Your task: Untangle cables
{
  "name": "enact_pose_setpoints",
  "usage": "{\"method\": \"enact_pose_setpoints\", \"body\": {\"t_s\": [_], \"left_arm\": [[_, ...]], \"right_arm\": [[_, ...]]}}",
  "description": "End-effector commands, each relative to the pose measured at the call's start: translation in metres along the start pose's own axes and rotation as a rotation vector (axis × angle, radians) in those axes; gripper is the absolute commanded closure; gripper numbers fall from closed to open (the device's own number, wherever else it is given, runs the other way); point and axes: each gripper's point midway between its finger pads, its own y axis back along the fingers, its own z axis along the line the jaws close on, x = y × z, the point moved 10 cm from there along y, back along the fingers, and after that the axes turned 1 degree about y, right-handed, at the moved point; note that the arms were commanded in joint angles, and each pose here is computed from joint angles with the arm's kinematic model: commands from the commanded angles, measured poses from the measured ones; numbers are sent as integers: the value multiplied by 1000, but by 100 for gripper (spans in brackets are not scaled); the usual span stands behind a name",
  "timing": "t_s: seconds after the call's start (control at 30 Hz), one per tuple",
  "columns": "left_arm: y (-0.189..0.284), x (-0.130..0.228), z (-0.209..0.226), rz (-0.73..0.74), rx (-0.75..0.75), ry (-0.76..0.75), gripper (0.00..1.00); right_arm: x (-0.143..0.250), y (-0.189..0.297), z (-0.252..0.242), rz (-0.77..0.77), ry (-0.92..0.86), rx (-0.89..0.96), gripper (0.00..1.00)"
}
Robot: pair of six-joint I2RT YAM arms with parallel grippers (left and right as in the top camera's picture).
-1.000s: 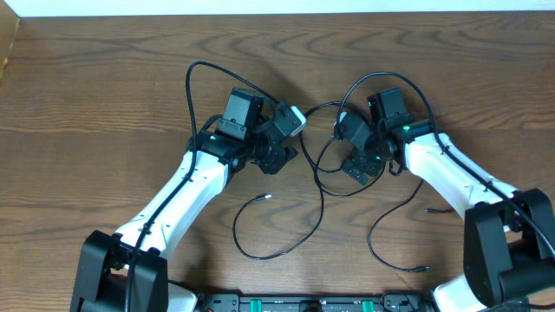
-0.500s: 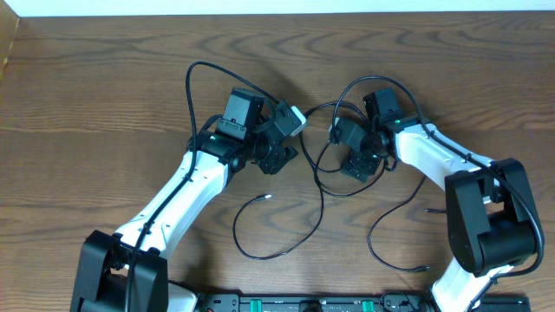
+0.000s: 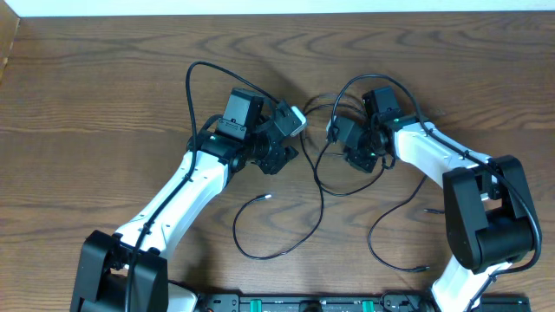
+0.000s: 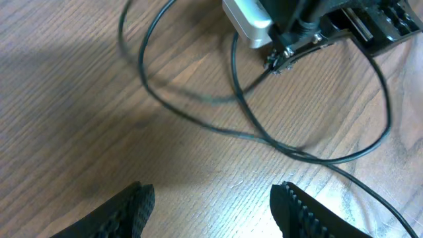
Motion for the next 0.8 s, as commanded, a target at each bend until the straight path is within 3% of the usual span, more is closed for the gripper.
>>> {"method": "enact_pose_setpoints", "body": {"t_s": [0.0,0.77], "left_arm": [[4,-2,0,-19,3,-19,37],[4,-2,0,-18,3,-19,37]], "right_arm": [[33,-32,14,150,-80,-69,99],[-4,24,2,-50,-249,105,99]]}}
